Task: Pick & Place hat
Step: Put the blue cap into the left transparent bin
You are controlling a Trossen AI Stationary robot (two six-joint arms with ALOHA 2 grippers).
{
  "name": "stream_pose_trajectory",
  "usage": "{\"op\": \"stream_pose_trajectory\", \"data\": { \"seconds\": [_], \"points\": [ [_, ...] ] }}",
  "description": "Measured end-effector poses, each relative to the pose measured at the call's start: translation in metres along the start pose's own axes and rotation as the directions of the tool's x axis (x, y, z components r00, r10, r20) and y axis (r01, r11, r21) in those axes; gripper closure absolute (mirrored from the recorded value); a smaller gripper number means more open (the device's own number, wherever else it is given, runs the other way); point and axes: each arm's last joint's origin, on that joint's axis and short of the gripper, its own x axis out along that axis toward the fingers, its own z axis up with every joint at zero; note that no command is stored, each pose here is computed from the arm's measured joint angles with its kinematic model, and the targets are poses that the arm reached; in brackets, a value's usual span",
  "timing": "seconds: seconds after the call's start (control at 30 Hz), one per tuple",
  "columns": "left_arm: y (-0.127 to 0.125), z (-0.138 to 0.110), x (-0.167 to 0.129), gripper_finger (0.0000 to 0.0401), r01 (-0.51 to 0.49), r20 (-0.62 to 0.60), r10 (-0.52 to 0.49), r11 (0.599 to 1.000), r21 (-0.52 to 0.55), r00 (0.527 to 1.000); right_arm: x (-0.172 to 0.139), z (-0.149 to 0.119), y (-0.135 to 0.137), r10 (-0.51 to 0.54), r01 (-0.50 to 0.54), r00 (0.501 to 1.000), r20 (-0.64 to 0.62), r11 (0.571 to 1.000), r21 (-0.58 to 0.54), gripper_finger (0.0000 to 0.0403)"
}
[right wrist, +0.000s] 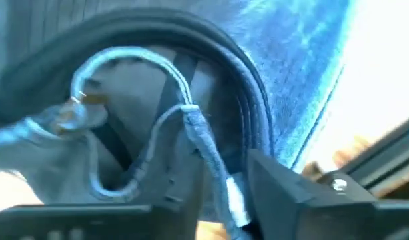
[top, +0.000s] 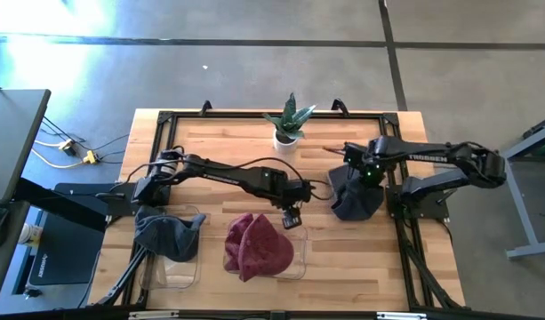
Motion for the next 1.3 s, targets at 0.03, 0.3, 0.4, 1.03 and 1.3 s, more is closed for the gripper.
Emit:
{"op": "stream_pose_trajectory", "data": {
  "seconds": [0.03,0.3,0.4,1.03,1.3],
  "points": [
    [-0.002,0.0,-0.004,0.0161,-0.002,0.004,0.002,1.0,-0.002,1.0,0.0,0.002,-0.003,0.001,-0.001,1.0,-0.002,1.0,0.005,0.0269],
    [-0.016,-0.017,-0.023,0.0161,-0.1,-0.057,0.101,0.995,0.02,0.993,-0.039,0.013,-0.01,-0.077,0.073,0.993,0.092,0.996,0.051,0.0181],
    [-0.019,-0.02,-0.031,0.0161,-0.122,-0.059,0.123,0.992,0.029,0.991,-0.065,0.014,-0.001,-0.03,0.031,0.99,0.138,1.0,-0.002,0.0179],
    [-0.012,-0.042,-0.063,0.0161,-0.297,-0.185,0.322,0.943,0.153,0.928,0.041,-0.014,0.068,0.271,-0.267,0.935,0.23,0.962,-0.046,0.0393],
    [-0.008,-0.047,-0.072,0.0161,-0.307,-0.224,0.345,0.933,0.188,0.912,0.05,0.013,0.085,0.371,-0.385,0.852,0.369,0.922,-0.037,0.0373]
  ]
}}
